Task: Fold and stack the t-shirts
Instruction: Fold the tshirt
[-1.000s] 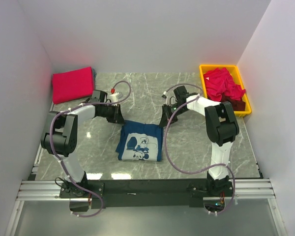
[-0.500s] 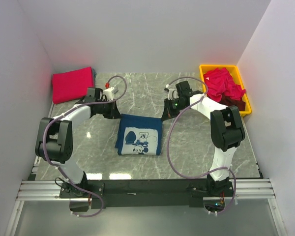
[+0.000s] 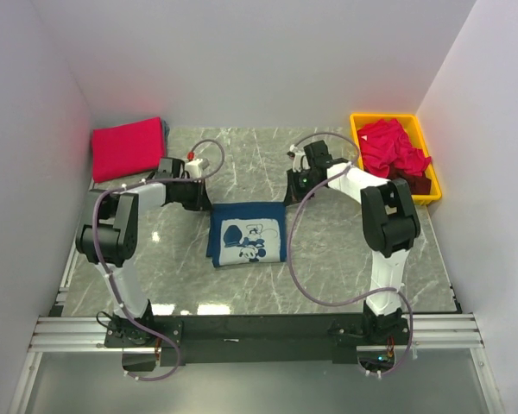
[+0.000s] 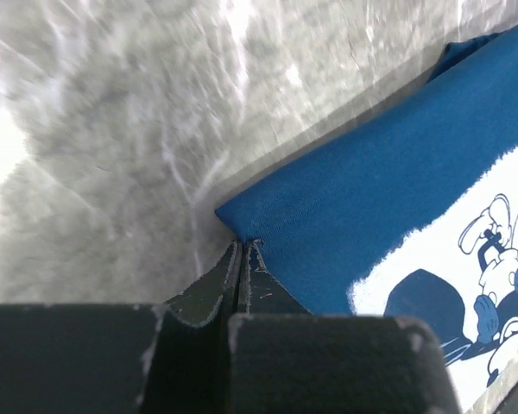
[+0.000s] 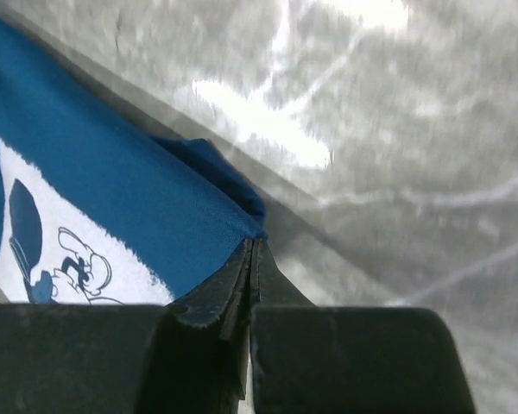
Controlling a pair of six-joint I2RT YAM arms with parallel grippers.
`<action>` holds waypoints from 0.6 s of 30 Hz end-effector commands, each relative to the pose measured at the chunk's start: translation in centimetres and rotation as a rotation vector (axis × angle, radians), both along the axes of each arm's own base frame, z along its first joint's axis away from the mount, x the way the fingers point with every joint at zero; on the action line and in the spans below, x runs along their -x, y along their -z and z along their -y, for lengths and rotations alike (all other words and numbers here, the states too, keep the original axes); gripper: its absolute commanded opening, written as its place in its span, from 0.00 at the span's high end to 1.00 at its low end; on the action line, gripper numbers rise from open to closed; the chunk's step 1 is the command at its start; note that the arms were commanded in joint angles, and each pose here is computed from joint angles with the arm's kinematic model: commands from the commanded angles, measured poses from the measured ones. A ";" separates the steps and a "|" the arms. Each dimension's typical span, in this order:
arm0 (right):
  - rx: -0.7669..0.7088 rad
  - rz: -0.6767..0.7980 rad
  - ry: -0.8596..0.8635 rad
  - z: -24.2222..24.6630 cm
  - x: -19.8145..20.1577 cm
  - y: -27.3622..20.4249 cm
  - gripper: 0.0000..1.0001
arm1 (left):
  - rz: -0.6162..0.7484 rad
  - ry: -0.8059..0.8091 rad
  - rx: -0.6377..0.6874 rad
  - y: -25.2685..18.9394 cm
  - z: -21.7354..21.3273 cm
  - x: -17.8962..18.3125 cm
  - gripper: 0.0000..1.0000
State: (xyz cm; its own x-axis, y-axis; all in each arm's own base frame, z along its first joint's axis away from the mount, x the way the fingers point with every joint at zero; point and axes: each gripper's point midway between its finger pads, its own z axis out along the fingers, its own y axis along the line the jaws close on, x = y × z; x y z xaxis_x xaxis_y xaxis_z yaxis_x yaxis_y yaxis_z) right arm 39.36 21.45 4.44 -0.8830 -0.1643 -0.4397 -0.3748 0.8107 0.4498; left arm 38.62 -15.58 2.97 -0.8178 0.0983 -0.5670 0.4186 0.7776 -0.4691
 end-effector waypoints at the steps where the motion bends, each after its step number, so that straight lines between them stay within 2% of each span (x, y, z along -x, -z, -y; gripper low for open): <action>1: -0.051 0.073 -0.007 -1.2 -2.7 -2.5 0.97 | 0.116 -0.054 -0.008 -2.9 -1.1 -3.1 0.99; 2: -0.063 0.067 -0.014 -1.4 -2.7 -2.9 0.90 | 0.114 -0.067 -0.007 -3.2 -1.4 -3.2 0.94; 3: -0.073 0.058 -0.020 -1.4 -2.5 -3.6 0.77 | 0.115 -0.070 -0.003 -3.5 -1.5 -3.1 0.87; 5: -0.087 0.085 -0.024 -1.2 -2.0 -5.4 0.66 | 0.107 -0.100 0.025 -4.8 -2.3 -2.6 0.67; 6: -0.088 0.075 -0.022 -0.8 -1.3 -5.7 0.59 | 0.099 -0.100 0.049 -5.3 -2.5 -2.1 0.62; 7: -0.106 0.098 -0.027 -0.7 -0.8 -7.4 0.58 | 0.112 -0.076 0.095 -7.0 -2.1 -1.3 0.59; 8: -0.116 0.093 -0.033 -0.6 -0.1 -7.8 0.57 | 0.070 -0.073 0.109 -6.7 -2.3 0.3 0.53; 11: -0.165 0.038 -0.068 -0.5 3.2 -8.5 0.56 | 0.021 -0.047 0.151 -7.1 -1.7 3.7 0.44; 15: -0.254 -0.146 -0.123 -1.0 8.9 -6.2 0.60 | -0.082 -0.030 0.205 -6.1 -1.0 7.7 0.46; 18: -0.281 -0.215 -0.183 -1.5 12.3 -4.9 0.60 | -0.154 -0.018 0.236 -5.0 -0.6 10.2 0.45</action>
